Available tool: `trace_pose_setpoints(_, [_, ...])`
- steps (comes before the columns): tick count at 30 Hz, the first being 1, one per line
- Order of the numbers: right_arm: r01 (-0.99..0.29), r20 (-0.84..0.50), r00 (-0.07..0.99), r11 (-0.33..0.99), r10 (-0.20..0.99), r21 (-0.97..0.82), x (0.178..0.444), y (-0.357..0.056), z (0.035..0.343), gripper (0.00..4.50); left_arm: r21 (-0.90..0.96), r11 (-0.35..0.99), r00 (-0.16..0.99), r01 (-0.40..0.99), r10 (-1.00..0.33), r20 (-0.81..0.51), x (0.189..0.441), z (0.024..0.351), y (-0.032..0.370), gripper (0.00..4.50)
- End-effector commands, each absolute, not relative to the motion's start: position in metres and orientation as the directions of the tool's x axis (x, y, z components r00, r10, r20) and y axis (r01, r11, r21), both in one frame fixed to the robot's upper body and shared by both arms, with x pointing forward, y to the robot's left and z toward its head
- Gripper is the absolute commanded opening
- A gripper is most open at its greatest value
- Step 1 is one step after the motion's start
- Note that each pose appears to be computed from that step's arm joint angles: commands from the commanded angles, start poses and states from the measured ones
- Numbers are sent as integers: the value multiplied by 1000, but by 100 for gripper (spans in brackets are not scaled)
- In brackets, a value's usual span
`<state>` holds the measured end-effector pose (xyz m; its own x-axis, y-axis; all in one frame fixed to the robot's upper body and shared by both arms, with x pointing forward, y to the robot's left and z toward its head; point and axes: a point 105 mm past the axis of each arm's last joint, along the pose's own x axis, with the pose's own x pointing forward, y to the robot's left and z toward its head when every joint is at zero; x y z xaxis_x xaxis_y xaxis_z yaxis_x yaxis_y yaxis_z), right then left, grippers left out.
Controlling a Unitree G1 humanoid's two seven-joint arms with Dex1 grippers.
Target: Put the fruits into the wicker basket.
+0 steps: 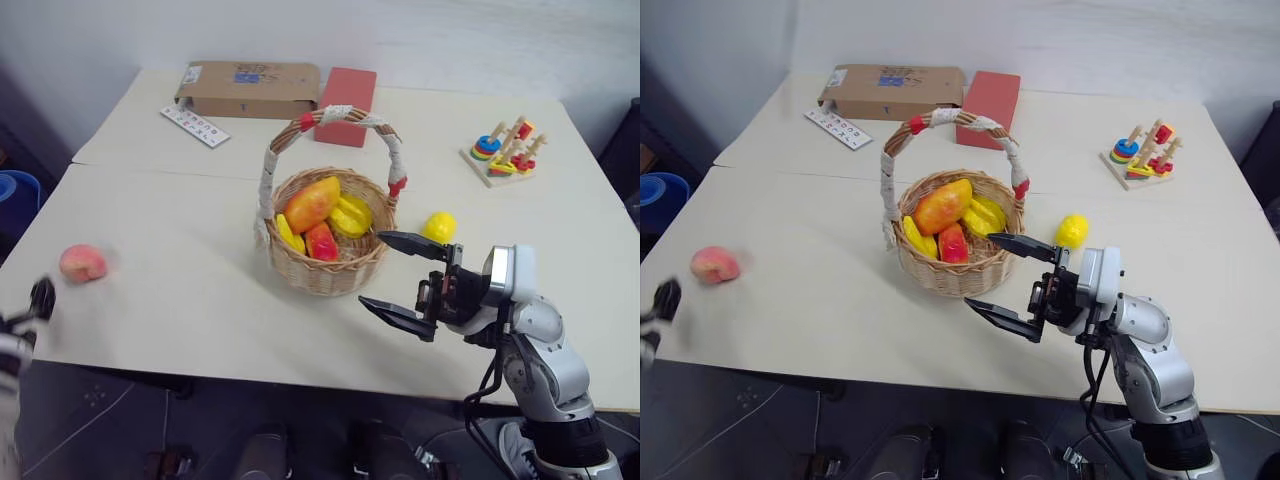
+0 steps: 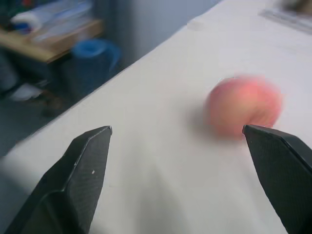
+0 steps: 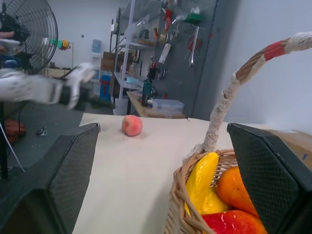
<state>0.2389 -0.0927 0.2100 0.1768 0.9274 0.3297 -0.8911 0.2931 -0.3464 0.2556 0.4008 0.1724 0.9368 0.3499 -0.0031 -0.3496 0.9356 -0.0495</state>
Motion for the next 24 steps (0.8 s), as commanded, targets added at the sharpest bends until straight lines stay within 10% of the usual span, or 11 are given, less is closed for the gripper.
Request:
trace_pose_setpoints(1, [-881, 341, 156, 287, 927, -377, 234, -91, 214, 434, -17, 948, 946, -317, 315, -72, 274, 168, 403, 450])
trace_pose_setpoints(10, [-875, 331, 196, 317, 923, -366, 231, -99, 207, 434, 81, 914, 886, -398, 406, -226, 298, 145, 423, 450])
trace_pose_setpoints(15, [-871, 329, 212, 330, 920, -363, 231, -102, 205, 450, 106, 913, 860, -393, 406, -308, 285, 127, 427, 330])
trace_pose_setpoints(21, [-870, 305, 222, 330, 926, -367, 232, -107, 197, 450, 83, 979, 981, -188, 191, -32, 289, 171, 399, 265])
trace_pose_setpoints(24, [-853, 273, 274, 364, 922, -374, 235, -121, 190, 450, 176, 965, 971, 194, -215, 104, 281, 208, 330, 265])
